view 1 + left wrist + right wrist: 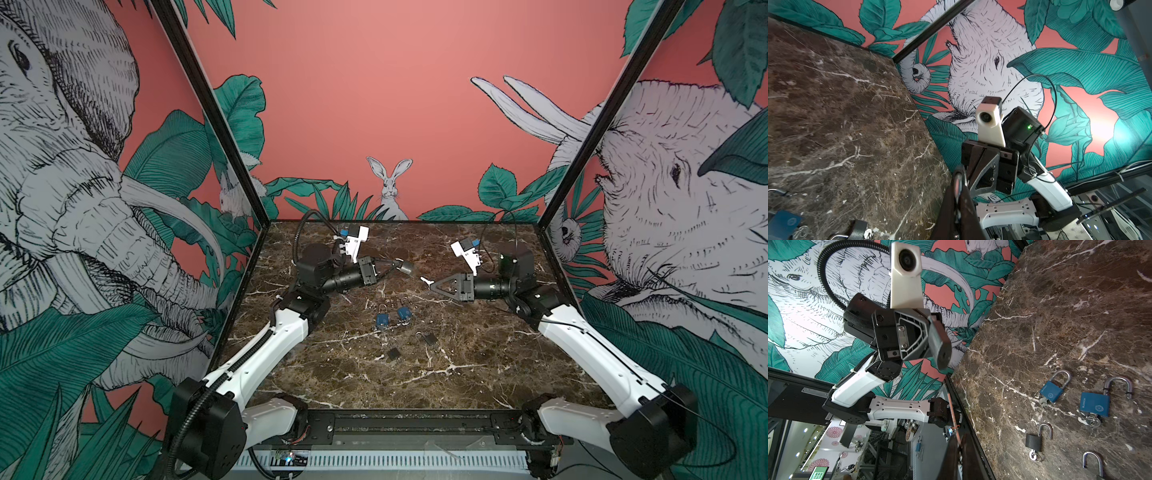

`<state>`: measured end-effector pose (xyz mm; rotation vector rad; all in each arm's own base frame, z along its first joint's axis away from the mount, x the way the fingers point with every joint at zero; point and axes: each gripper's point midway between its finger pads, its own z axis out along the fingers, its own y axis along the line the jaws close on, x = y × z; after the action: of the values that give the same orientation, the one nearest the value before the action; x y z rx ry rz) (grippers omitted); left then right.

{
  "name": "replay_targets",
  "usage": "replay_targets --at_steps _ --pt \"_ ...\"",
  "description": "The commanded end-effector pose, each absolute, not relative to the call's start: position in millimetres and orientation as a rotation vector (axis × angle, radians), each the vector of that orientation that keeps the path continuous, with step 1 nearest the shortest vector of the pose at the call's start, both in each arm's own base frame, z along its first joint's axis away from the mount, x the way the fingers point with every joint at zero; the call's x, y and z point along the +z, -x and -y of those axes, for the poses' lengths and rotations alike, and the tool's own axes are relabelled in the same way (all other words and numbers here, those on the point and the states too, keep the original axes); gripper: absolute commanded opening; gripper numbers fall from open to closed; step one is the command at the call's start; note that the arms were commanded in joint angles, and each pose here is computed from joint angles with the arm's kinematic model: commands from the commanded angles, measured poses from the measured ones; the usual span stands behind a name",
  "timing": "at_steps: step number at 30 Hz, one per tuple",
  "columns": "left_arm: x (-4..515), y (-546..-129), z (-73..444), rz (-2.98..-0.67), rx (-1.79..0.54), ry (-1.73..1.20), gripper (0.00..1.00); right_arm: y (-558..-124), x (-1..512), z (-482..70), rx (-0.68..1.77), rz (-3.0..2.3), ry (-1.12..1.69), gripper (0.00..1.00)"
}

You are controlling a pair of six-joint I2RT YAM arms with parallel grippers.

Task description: Lock with the key

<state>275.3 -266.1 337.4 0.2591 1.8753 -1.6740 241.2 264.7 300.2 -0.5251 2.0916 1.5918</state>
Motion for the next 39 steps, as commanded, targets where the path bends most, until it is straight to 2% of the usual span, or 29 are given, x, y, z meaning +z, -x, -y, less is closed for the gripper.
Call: replay_targets --at_steps 1,11,25,32,39 --pt "370 -263 262 -1.765 -1.689 -0.332 0.00 -239 312 -262 1.613 -2.037 0.544 0.00" --pt "313 -266 288 -2.014 -1.636 -0.403 0.00 -274 274 -216 1.404 -2.119 0.264 0.00" --pt "223 -274 419 -2.394 -1.648 -0.669 0.00 -299 242 -98 1.022 -2.154 -0.190 0.00" --pt "177 -280 480 -2.545 -1.599 -0.794 0.00 -300 234 -68 0.981 -2.150 -0.283 0.00" --pt "132 -290 509 -2.666 -1.596 -0.772 0.00 -299 228 -61 0.917 -2.153 -0.304 0.00"
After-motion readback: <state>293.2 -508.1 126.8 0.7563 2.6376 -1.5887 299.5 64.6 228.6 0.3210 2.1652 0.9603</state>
